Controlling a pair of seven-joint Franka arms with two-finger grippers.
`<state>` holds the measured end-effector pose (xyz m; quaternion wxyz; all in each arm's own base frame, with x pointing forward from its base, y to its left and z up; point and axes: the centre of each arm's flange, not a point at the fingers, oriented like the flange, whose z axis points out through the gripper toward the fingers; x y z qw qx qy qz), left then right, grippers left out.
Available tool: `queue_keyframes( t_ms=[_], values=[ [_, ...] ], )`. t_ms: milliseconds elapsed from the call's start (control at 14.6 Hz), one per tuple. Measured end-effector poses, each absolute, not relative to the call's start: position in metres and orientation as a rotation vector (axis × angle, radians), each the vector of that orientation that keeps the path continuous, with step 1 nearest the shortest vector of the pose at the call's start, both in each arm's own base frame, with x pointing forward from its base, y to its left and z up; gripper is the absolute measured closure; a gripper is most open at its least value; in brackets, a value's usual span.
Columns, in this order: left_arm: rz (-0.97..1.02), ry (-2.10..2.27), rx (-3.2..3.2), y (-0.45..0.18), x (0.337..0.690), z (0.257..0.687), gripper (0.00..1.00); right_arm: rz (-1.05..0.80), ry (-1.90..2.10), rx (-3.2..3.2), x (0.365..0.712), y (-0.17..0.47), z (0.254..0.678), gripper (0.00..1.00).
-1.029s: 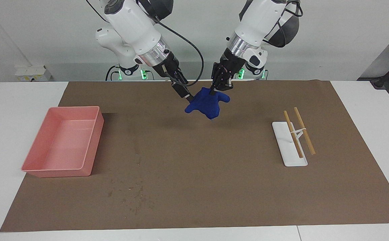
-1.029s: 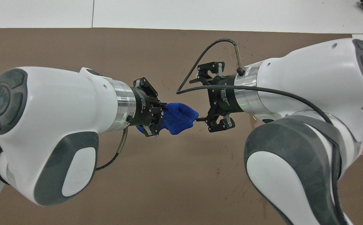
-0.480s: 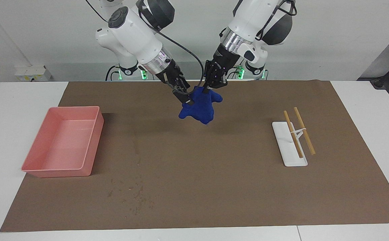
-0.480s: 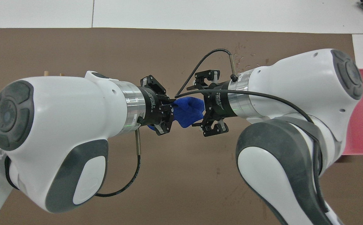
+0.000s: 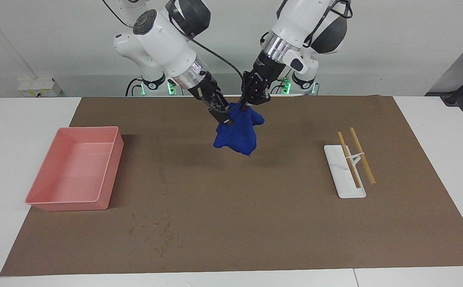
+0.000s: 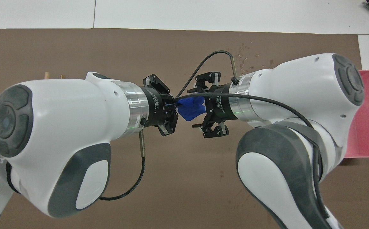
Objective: Wipe water with towel using both arms
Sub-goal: 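Grasp the towel with the right gripper from the left gripper, then carry the towel to the spill with the right gripper while the left withdraws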
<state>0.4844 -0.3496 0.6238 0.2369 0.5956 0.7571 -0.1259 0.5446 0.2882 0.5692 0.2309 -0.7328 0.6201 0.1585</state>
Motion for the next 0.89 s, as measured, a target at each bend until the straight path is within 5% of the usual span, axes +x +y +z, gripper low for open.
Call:
queue_keyframes(
  t_ms=[480,891],
  values=[
    [-0.332,2.066,1.646,-0.353,0.482,0.624,0.94,0.421,1.685,-2.012,0.542,0.296,0.572,0.87],
    [-0.325,2.051,1.647,-0.356,0.481,0.629,0.94,0.387,1.669,-1.994,0.55,0.283,0.584,0.91]
  ],
)
